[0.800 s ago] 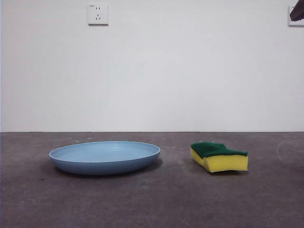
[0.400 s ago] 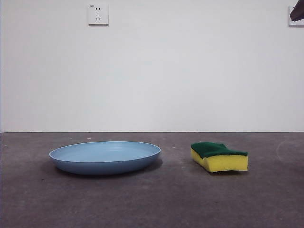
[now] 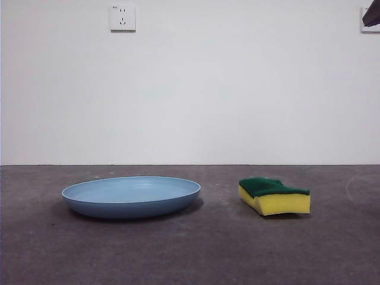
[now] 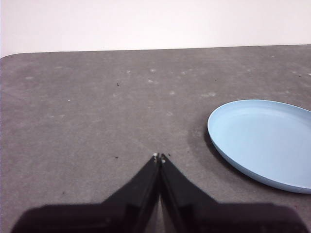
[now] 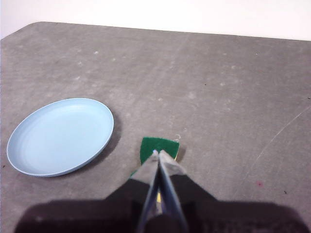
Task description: Pick up the plate,pick up the cloth,clean the plate with the cloth
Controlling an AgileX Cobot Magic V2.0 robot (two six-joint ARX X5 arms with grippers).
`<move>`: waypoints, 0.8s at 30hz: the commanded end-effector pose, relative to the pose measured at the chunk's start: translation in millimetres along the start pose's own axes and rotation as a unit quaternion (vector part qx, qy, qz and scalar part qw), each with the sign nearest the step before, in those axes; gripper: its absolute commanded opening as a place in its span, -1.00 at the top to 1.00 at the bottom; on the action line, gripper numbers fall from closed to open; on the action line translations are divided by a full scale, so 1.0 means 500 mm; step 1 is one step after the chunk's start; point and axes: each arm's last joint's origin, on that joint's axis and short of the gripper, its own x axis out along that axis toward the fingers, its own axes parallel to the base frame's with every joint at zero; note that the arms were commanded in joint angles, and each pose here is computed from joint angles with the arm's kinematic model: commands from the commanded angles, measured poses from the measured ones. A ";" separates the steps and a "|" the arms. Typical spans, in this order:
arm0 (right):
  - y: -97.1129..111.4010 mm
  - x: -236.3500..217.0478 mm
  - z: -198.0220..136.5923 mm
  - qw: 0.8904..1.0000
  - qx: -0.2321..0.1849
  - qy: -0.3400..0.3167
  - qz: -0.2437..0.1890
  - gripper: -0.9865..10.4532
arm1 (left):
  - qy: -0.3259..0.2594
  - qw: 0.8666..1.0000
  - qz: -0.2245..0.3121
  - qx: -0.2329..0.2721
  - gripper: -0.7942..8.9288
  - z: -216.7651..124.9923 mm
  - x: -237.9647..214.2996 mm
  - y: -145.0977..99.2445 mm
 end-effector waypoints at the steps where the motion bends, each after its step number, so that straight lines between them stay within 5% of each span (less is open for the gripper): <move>1: 0.000 0.002 -0.004 1.000 -0.003 0.001 -0.001 0.82 | 0.005 1.000 0.002 0.003 0.84 -0.008 0.002 0.001; 7: -0.011 -0.003 -0.003 0.998 -0.044 -0.008 -0.039 0.82 | 0.005 1.000 0.002 0.003 0.84 -0.008 0.002 0.001; 11: -0.040 0.007 -0.016 0.996 -0.022 -0.019 -0.080 0.82 | 0.005 1.000 0.002 0.003 0.84 -0.008 0.002 0.001; 17: -0.091 0.019 -0.085 0.992 0.013 -0.097 -0.080 0.82 | 0.005 1.000 0.002 0.003 0.84 -0.008 0.002 0.001; 24: -0.102 0.027 -0.184 0.987 0.023 -0.108 -0.113 0.82 | 0.005 1.000 0.002 0.003 0.84 -0.008 0.002 0.001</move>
